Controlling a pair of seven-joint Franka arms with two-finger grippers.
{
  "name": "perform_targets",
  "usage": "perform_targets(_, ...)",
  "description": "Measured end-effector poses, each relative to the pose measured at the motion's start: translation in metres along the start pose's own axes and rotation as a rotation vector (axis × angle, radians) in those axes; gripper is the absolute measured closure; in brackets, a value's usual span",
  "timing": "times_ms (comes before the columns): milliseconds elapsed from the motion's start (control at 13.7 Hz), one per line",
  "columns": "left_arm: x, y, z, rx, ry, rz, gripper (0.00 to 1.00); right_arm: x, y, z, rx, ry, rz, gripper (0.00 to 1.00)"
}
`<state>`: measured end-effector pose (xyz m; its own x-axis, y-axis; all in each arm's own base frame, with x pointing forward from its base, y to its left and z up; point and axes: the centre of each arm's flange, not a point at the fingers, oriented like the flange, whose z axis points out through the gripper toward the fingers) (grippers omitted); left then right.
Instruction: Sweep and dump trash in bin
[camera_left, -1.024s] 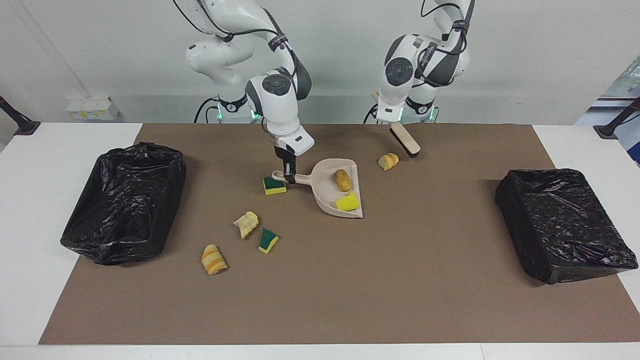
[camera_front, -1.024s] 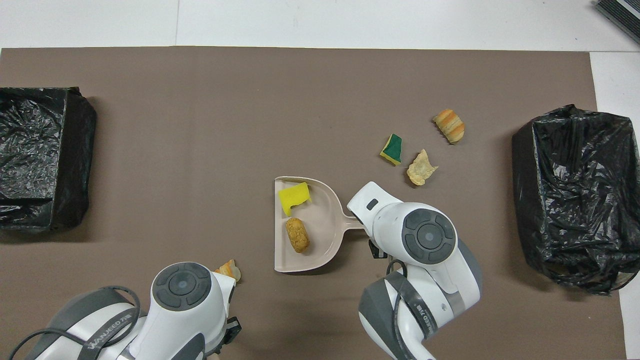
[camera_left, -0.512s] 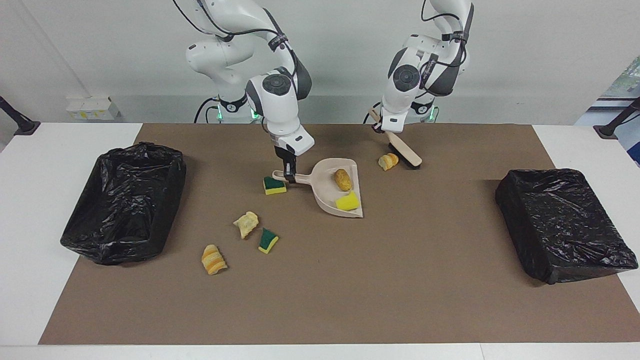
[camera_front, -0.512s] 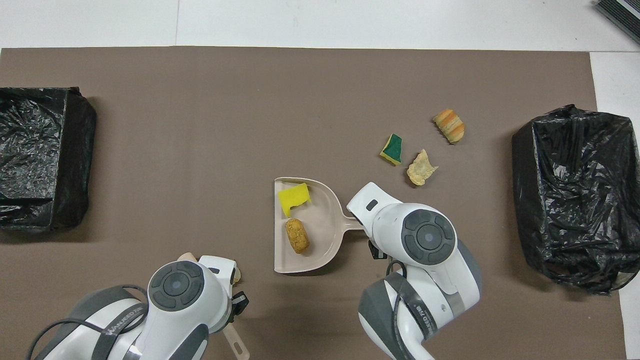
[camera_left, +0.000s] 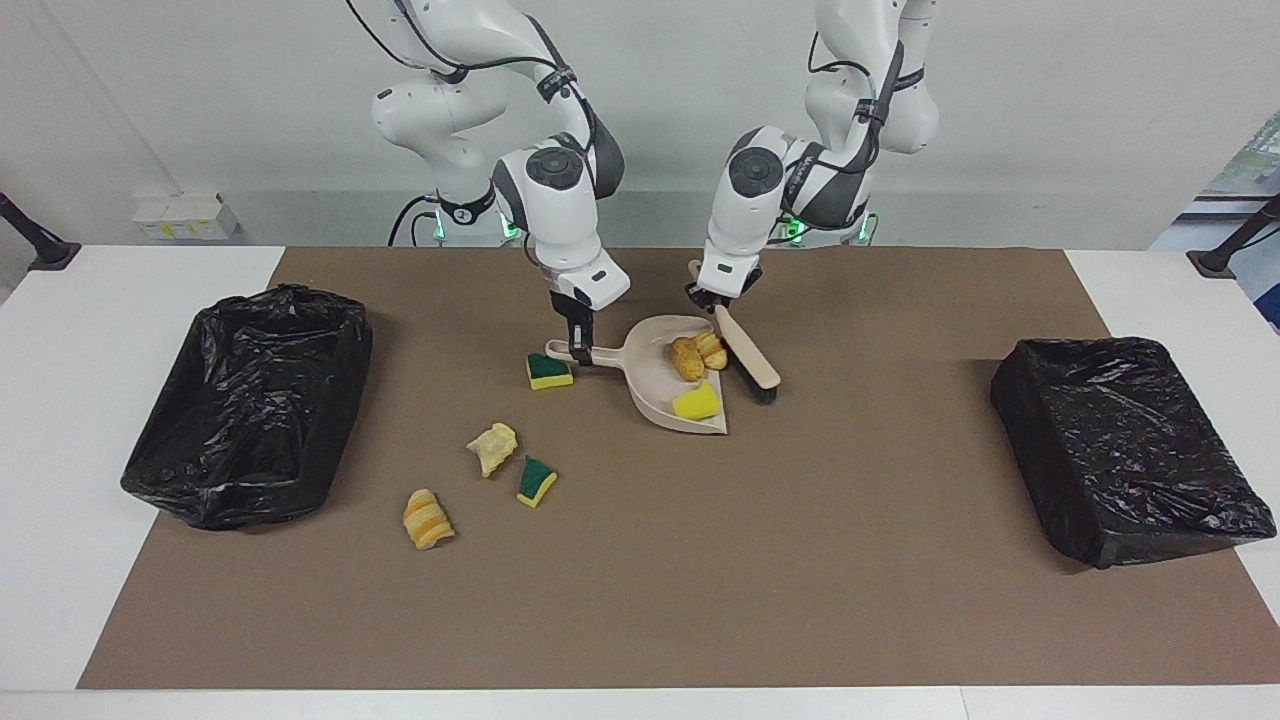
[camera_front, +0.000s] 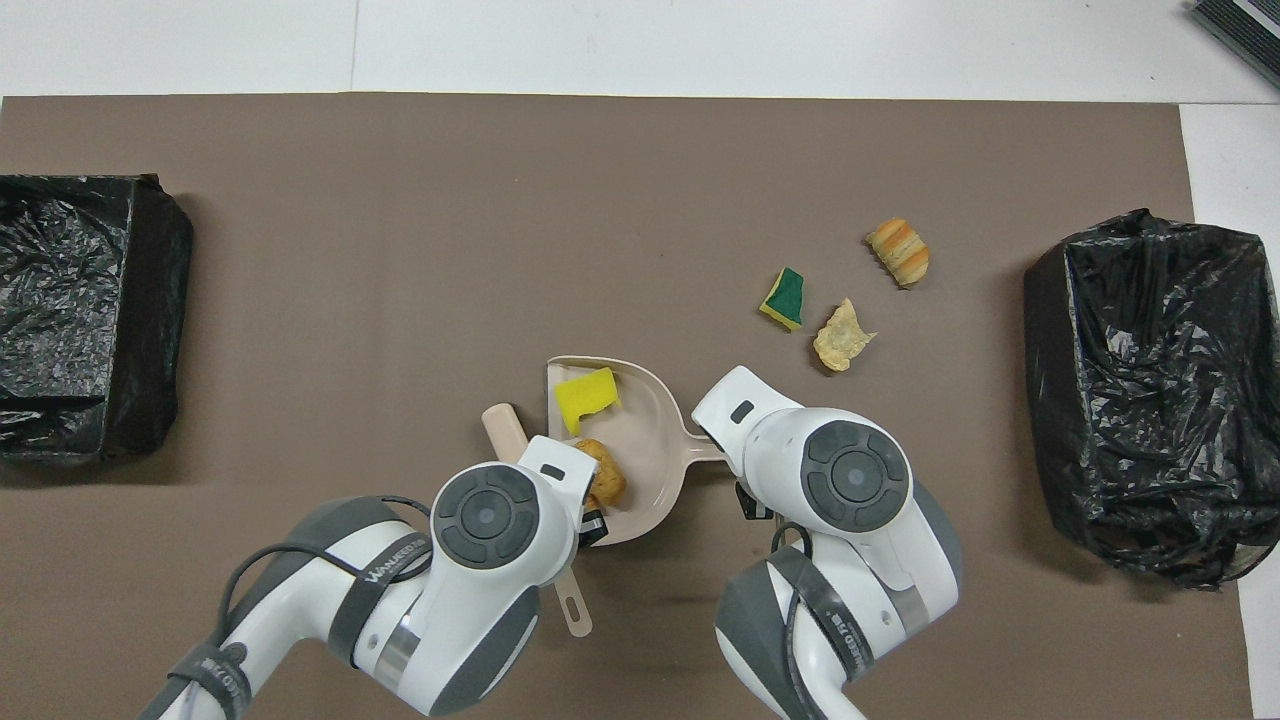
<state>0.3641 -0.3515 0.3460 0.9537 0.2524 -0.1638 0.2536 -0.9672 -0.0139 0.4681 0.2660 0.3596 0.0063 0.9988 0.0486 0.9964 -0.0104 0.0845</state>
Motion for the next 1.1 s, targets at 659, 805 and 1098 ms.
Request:
perform_targets(659,-0.05,0.053,-0.022,0.058,-0.014,0.192,0.74,-0.033,0.013,-0.015,-0.001,-0.006,-0.027,0.67)
perform_targets(805,-0.051,0.042,-0.039,0.118,-0.039,0.194,0.74,-0.039,0.013,-0.025,0.003,-0.009,-0.031,0.67)
perform_targets(1098,-0.066,0.017,-0.071,0.155,-0.061,0.198,0.74,-0.047,0.012,-0.042,0.016,0.013,-0.022,0.67)
